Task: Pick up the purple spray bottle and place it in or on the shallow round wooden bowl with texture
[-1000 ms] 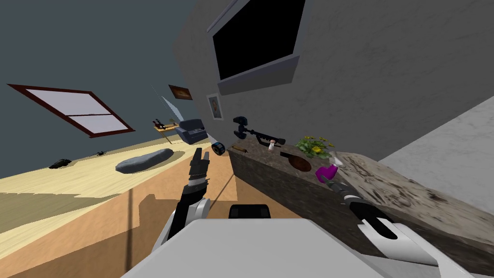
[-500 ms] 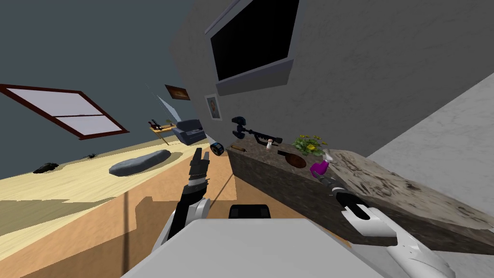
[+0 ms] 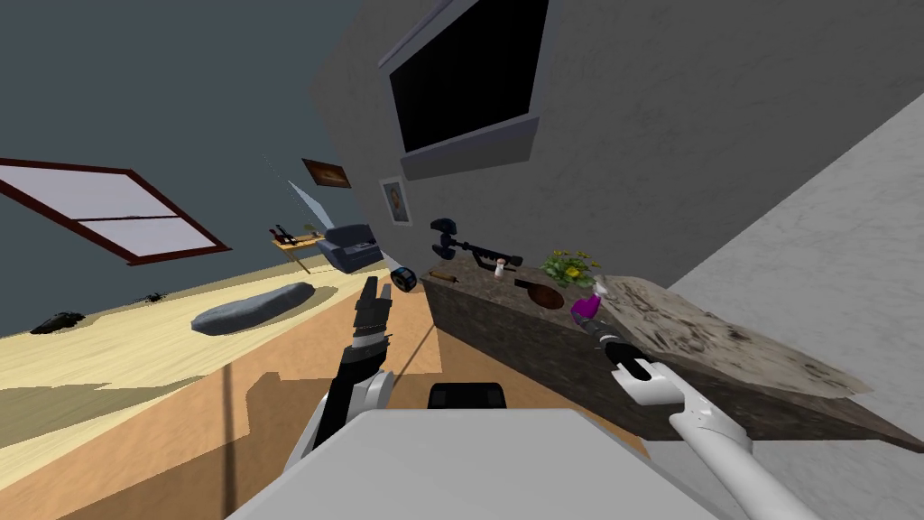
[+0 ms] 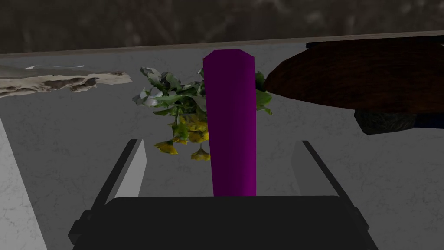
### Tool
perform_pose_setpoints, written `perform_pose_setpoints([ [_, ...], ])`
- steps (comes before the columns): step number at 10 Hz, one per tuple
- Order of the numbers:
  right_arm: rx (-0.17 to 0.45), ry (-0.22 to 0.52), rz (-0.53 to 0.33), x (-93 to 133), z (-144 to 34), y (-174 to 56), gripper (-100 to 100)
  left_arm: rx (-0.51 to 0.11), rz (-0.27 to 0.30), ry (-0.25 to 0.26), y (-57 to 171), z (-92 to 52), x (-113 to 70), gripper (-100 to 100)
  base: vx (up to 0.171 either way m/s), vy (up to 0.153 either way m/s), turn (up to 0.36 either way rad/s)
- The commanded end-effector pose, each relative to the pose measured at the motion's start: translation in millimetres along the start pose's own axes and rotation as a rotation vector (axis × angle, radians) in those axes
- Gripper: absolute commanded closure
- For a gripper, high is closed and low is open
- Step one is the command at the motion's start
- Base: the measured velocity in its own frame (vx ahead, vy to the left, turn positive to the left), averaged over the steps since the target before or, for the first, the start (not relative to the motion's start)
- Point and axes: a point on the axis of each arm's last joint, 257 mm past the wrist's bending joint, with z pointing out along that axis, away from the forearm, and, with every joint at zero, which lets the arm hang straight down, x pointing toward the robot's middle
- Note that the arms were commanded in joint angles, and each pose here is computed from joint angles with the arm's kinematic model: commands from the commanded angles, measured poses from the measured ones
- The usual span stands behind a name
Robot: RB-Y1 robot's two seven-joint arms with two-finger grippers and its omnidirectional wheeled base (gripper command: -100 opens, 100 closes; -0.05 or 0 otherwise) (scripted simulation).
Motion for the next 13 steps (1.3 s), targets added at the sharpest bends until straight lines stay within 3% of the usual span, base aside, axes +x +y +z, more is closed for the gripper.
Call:
perform_pose_setpoints([
  [1,-0.013,0.036,-0.019,17,11.0,17,-100,0.0,0.0,0.0,0,0.0,0.0,0,-0.052,-0.01,-0.174],
  [3,-0.038,-0.007,0.002,-9,30.9,40,-100,0.0,0.0,0.0,0,0.0,0.0,0,-0.051,-0.011,-0.049],
  [4,-0.048,0.04,-0.032,14,36.9,52,-100,0.0,0.0,0.0,0,0.0,0.0,0,-0.066,-0.03,-0.151],
  [7,-0.07,-0.006,-0.009,-16,57.6,76,-100,0.0,0.0,0.0,0,0.0,0.0,0,-0.048,-0.009,-0.031],
  [8,-0.082,0.031,-0.046,1,63.2,89,-100,0.0,0.0,0.0,0,0.0,0.0,0,-0.065,-0.029,-0.17],
  [11,-0.099,-0.006,-0.028,-27,80.8,111,-100,0.0,0.0,0.0,0,0.0,0.0,0,-0.038,-0.01,-0.029],
  [12,-0.111,0.029,-0.071,-12,87.4,125,-100,0.0,0.0,0.0,0,0.0,0.0,0,-0.055,-0.025,-0.177],
  [13,-0.114,0.02,-0.066,-20,92.6,131,-100,0.0,0.0,0.0,0,0.0,0.0,0,-0.07,-0.022,-0.11],
])
